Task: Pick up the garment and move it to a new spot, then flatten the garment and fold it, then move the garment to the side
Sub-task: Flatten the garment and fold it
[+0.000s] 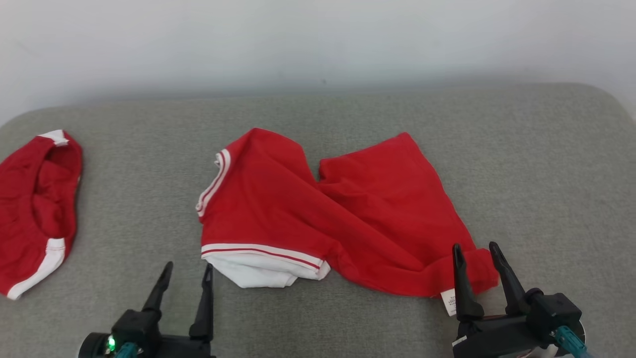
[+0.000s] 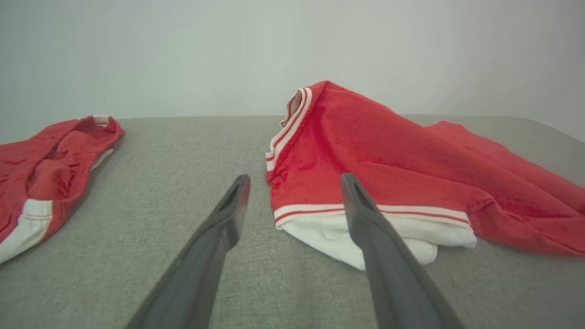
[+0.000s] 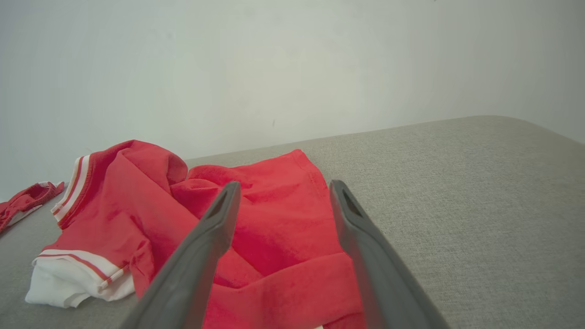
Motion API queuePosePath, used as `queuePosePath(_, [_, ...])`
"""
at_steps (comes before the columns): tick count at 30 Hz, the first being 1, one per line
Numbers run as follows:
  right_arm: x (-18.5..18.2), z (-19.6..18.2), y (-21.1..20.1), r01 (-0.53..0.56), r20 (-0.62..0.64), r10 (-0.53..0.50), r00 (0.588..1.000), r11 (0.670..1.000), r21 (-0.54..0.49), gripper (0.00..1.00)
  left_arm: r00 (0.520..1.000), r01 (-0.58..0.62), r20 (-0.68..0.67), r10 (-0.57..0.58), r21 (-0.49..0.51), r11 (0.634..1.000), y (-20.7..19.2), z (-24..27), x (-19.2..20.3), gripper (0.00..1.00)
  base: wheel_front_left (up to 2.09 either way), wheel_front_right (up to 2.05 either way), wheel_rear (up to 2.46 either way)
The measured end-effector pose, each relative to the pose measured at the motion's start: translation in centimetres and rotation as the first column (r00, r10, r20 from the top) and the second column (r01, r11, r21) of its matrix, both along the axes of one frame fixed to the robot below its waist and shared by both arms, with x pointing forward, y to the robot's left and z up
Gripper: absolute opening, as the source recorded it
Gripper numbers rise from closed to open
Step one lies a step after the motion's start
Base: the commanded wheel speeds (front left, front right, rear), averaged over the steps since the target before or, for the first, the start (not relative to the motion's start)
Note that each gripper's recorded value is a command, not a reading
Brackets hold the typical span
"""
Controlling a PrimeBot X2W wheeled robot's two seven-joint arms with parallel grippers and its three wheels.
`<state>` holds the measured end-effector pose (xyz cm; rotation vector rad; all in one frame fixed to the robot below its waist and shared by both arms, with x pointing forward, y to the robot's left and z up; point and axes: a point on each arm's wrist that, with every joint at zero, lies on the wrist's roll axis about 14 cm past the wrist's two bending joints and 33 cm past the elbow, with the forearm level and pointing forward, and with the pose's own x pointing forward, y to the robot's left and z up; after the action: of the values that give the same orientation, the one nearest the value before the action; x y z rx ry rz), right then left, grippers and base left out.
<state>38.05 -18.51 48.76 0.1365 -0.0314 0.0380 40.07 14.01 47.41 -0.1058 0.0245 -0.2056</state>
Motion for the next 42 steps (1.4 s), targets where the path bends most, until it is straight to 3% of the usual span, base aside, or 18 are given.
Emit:
queuePosePath(13, [-1.1, -1.2, -3.5, 0.105, -0.041, -0.105, 0.994, 0.994, -0.008, 1.0, 0.952, 0.151, -0.265, -0.151, -0.021, 0.988, -5.0, -8.3, 0.4, 1.0, 0.0, 0.0, 0.0])
queuePosePath(18, [-1.5, -1.4, -4.2, 0.127, -0.05, -0.127, 0.991, 0.992, -0.013, 1.0, 0.935, 0.18, -0.299, -0.189, -0.06, 0.982, -6.7, -9.2, 0.8, 1.0, 0.0, 0.0, 0.0])
queuePosePath(19, [-1.6, -1.4, -4.2, 0.129, -0.05, -0.13, 0.99, 0.992, -0.013, 1.0, 0.934, 0.18, -0.301, -0.191, -0.065, 0.982, -6.8, -9.2, 0.8, 0.91, 0.0, 0.0, 0.0])
queuePosePath(20, [-1.6, -1.4, -4.3, 0.131, -0.05, -0.131, 0.99, 0.991, -0.013, 1.0, 0.933, 0.183, -0.303, -0.194, -0.065, 0.981, -6.9, -9.2, 0.9, 0.38, 0.0, 0.0, 0.0])
queuePosePath(21, [-1.7, -1.3, -4.3, 0.132, -0.048, -0.132, 0.99, 0.991, -0.013, 1.0, 0.933, 0.185, -0.303, -0.197, -0.068, 0.98, -7.0, -9.2, 0.9, 0.0, 0.0, 0.0, 0.0])
queuePosePath(31, [-1.5, -1.0, -3.7, 0.112, -0.036, -0.113, 0.993, 0.994, -0.009, 1.0, 0.97, 0.157, -0.171, -0.174, -0.107, 0.982, -6.5, -4.8, 1.9, 0.0, 0.0, 0.0, 0.0])
queuePosePath(42, [-0.4, -0.7, -0.4, 0.015, -0.023, -0.015, 1.0, 1.0, 0.01, 1.0, 0.992, 0.047, -0.11, -0.057, -0.092, 0.995, -1.2, -2.8, -2.1, 0.0, 0.0, 0.0, 0.0])
